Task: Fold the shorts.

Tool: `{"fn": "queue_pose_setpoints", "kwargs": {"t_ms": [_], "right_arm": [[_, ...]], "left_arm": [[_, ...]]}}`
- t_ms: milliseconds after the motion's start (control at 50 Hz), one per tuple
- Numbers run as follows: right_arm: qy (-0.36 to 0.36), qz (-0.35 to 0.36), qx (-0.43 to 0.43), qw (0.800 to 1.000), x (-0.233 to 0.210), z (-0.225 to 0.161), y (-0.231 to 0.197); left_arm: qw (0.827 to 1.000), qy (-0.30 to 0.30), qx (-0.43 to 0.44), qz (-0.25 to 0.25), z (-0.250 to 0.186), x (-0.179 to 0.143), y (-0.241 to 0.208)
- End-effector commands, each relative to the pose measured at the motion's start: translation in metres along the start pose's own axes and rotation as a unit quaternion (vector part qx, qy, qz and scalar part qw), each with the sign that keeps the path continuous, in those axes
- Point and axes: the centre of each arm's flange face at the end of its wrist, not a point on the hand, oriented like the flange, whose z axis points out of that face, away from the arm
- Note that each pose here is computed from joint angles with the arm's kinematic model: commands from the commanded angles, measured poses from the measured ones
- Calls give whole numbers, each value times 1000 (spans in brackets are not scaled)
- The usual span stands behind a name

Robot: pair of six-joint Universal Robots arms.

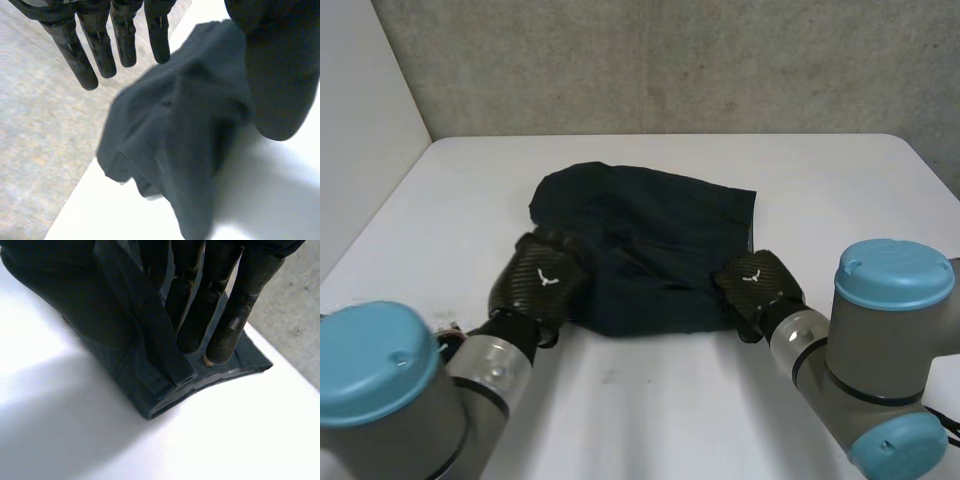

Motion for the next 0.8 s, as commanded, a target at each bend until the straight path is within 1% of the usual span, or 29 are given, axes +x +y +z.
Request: {"fn": "queue_pose_setpoints", "kwargs": {"t_ms": [20,60,80,140,160,220,240,260,320,360,540,620,640,720,800], "right_arm": [[-10,73,-6,997,6,-4,7],[-10,94,-7,996,9,-3,9],[-9,109,-6,994,12,-2,9],[-7,125,-6,992,16,-1,10],[-4,131,-5,991,18,0,9],[-1,133,-2,991,21,-1,8],[1,135,-2,991,23,-1,8],[1,136,0,991,23,-1,7],[3,136,-1,991,24,-1,8],[4,137,-1,991,24,-1,8],[3,137,-2,991,24,-1,8],[2,136,-2,991,23,-1,8],[2,136,-2,991,23,-1,8],[2,136,-2,991,23,-1,8],[2,136,-2,991,23,-1,8]], "left_arm": [[993,-62,26,-95,-14,-40,-12],[988,-79,19,-129,-11,-51,-5],[982,-87,10,-165,-9,-59,3],[972,-90,-2,-217,-4,-69,16],[965,-87,-8,-248,-2,-75,23],[956,-66,-23,-285,-1,-77,32],[952,-49,-34,-300,-1,-77,38],[951,-39,-38,-304,-2,-76,40],[948,-9,-50,-314,-1,-72,45],[947,-1,-54,-316,-1,-69,48],[945,13,-74,-319,8,-60,63],[949,18,-86,-304,15,-54,74],[953,19,-86,-290,19,-52,78],[961,23,-91,-260,28,-49,86],[963,27,-96,-252,34,-47,91]]}}
